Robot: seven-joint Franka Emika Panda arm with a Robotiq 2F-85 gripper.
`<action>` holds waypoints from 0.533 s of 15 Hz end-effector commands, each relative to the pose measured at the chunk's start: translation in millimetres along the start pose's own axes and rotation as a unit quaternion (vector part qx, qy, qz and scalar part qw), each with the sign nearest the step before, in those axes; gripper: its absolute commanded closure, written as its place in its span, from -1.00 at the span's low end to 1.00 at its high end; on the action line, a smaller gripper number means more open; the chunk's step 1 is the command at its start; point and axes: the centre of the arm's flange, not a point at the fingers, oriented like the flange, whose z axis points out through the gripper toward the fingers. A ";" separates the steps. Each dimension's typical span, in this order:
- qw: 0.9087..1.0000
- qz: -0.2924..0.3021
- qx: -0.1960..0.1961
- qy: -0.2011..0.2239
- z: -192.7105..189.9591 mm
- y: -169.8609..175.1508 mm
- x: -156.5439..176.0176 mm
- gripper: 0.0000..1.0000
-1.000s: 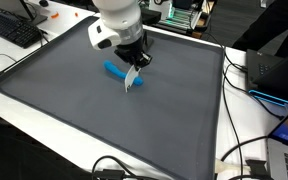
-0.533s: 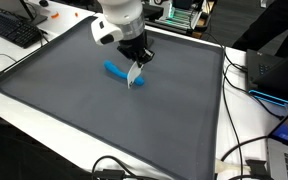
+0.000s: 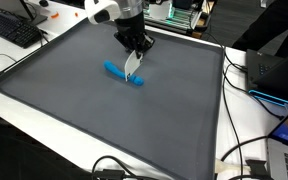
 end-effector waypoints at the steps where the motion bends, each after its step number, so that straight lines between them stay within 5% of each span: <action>1: 1.000 0.009 -0.011 0.003 -16.7 11.3 -11.6 0.98; 8: 1.000 0.009 -0.017 0.016 -15.9 20.0 2.1 0.98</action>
